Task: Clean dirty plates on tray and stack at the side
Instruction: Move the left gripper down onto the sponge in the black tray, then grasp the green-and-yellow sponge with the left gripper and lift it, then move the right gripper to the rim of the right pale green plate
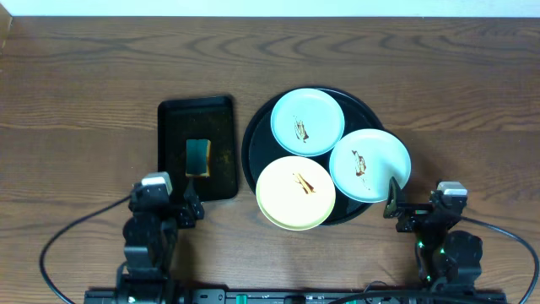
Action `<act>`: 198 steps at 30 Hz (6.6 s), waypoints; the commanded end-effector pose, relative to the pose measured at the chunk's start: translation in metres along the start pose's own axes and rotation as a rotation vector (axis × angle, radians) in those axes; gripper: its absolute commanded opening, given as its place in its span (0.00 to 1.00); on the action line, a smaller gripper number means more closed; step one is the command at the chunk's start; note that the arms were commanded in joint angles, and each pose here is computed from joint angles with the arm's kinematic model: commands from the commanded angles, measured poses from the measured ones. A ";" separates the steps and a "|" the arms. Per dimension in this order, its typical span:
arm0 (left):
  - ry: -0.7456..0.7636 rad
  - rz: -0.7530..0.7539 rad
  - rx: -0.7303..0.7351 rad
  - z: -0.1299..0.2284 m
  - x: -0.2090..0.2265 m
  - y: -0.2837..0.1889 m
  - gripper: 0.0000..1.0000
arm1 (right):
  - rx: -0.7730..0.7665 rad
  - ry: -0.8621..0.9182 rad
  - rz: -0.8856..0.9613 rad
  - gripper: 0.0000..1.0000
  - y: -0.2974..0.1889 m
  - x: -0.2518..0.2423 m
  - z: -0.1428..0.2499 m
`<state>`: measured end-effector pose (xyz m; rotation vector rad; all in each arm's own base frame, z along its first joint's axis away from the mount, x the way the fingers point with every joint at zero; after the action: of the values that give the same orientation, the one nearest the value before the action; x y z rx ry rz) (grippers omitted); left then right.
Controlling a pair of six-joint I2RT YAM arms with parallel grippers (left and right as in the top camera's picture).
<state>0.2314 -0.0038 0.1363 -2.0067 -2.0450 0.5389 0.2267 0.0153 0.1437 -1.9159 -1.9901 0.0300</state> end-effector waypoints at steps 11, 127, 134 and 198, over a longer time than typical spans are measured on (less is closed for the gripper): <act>-0.020 0.005 0.365 -0.054 -0.014 0.004 0.85 | 0.326 0.037 0.103 0.99 0.000 0.007 -0.034; -0.048 -0.044 0.715 -0.011 -0.023 0.104 0.07 | 0.448 0.001 0.084 0.99 0.022 0.018 -0.055; -0.048 -0.043 0.708 -0.012 -0.024 0.105 0.08 | 0.448 0.001 0.084 0.99 0.022 0.018 -0.055; 0.064 0.141 0.678 -0.020 -0.045 0.106 0.07 | 0.889 0.070 0.393 0.13 0.075 -0.044 0.066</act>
<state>0.3367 -0.0445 0.1082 -1.6863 -1.4139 1.0260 0.2784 -0.0037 0.0497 -1.5908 -1.1902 0.8045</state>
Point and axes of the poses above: each gripper's point midway between its finger pads, its own y axis out along the fingers, its own x axis along the line the jaws close on, z = x × y, the point moved 1 cm from there along -y, back along the fingers, and after that the axes turned 3 degrees about y, right-handed, at the moved point
